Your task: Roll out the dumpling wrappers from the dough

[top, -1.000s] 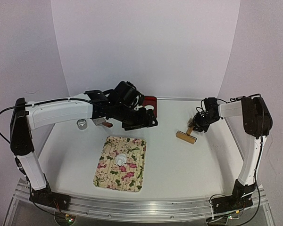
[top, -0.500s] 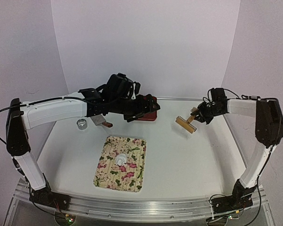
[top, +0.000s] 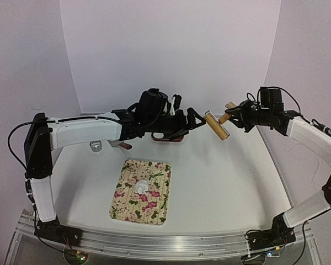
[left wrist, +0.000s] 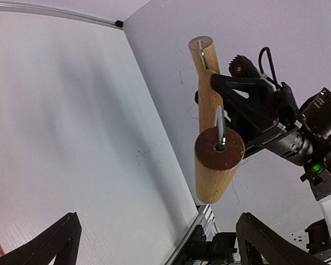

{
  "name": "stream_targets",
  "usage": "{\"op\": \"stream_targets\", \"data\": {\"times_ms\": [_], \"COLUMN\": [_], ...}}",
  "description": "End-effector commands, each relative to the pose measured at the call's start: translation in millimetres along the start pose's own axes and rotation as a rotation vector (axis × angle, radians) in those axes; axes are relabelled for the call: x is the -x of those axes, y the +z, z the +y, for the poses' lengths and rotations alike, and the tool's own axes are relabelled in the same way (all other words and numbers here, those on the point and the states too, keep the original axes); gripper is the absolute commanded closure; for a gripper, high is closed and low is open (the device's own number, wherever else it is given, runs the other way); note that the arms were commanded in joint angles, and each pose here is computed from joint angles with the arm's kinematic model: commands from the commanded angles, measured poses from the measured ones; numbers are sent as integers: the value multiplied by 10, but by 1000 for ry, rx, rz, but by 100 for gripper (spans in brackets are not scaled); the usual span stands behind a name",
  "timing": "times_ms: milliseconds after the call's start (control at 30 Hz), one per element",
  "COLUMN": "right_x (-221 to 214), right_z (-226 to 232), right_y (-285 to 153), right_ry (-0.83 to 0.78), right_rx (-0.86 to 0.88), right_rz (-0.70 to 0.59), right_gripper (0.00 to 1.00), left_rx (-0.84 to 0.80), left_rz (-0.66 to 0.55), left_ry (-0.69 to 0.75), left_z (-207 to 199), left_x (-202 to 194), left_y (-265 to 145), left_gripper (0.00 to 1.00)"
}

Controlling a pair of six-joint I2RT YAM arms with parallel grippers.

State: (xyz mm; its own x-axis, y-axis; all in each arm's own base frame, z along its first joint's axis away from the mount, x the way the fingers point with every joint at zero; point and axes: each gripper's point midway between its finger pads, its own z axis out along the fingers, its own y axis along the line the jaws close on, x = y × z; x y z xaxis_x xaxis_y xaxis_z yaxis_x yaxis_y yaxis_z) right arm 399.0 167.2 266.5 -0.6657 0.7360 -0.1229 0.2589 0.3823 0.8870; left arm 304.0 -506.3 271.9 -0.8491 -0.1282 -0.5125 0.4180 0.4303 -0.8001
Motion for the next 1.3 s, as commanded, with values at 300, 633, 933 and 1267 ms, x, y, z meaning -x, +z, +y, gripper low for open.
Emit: {"op": "stream_targets", "data": {"times_ms": [300, 633, 933, 1267], "right_x": [-351, -518, -543, -381], "right_z": [442, 545, 446, 298], "right_y": [-33, -4, 24, -172], "right_ry": [54, 54, 33, -161], "right_rx": [80, 88, 62, -4], "right_rz": [5, 8, -12, -135], "right_gripper": [100, 100, 100, 19], "left_rx": [-180, -178, -256, -227], "left_rz": [-78, -73, -49, -100], "left_ry": [-14, -63, -112, -114], "left_z": [-477, -466, -515, -535], "left_x": [173, 199, 111, 289], "left_y": [188, 295, 255, -170], "left_gripper": [1, 38, 93, 100]}}
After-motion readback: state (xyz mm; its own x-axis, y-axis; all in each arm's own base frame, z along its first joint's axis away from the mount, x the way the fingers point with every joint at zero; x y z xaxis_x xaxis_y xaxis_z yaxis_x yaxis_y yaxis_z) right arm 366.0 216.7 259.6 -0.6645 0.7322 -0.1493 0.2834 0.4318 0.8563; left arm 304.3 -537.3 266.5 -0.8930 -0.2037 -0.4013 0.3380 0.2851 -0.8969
